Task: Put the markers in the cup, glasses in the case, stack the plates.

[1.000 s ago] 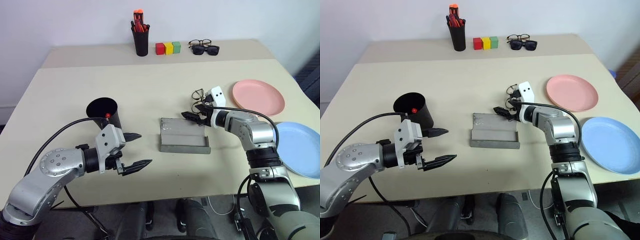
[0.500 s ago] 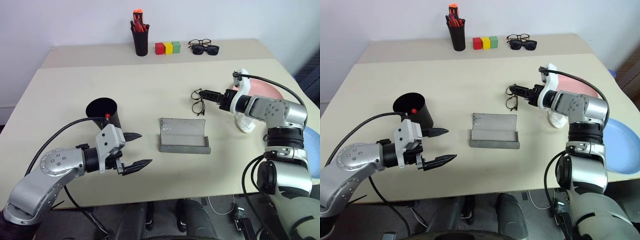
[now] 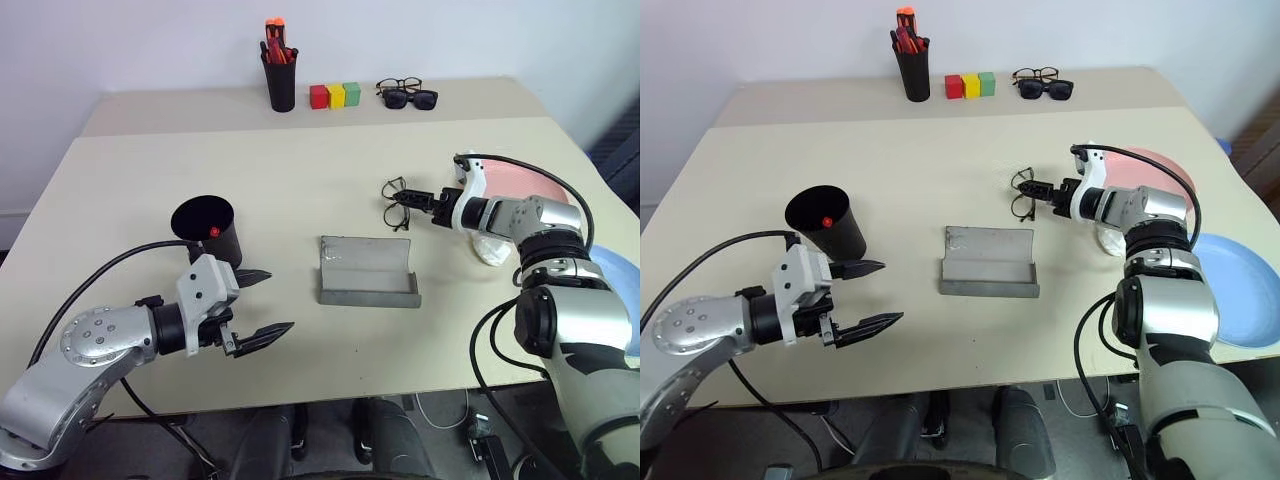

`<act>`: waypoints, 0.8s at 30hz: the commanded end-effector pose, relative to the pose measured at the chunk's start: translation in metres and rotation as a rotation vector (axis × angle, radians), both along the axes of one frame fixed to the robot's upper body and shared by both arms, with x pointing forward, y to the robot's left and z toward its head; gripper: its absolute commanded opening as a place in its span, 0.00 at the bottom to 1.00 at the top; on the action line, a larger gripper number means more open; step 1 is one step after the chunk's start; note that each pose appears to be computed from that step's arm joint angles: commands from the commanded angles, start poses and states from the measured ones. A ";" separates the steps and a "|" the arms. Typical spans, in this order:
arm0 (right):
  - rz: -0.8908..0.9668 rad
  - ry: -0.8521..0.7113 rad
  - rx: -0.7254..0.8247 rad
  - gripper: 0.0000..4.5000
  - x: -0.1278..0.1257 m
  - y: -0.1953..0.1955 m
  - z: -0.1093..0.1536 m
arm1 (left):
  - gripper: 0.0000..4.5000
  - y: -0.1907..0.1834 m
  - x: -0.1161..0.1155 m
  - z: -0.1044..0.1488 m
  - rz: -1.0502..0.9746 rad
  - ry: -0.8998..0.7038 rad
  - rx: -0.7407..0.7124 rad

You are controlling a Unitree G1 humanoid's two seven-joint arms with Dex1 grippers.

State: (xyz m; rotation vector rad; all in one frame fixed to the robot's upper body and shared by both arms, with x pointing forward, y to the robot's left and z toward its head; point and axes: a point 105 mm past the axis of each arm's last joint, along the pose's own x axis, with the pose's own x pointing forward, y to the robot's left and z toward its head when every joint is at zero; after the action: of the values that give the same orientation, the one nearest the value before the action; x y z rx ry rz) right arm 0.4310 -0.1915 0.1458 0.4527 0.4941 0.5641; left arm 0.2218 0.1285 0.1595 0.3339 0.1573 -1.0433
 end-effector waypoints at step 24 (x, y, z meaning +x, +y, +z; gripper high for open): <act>0.068 -0.132 -0.070 0.73 0.014 0.030 0.009 | 0.96 0.000 -0.015 0.008 0.059 -0.036 0.003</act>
State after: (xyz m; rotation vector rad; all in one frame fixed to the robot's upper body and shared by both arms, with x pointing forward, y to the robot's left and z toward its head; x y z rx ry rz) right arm 0.4387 -0.1656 0.1351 0.3530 0.4629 0.6257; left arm 0.2105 0.1309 0.1571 0.3228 0.1806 -0.9768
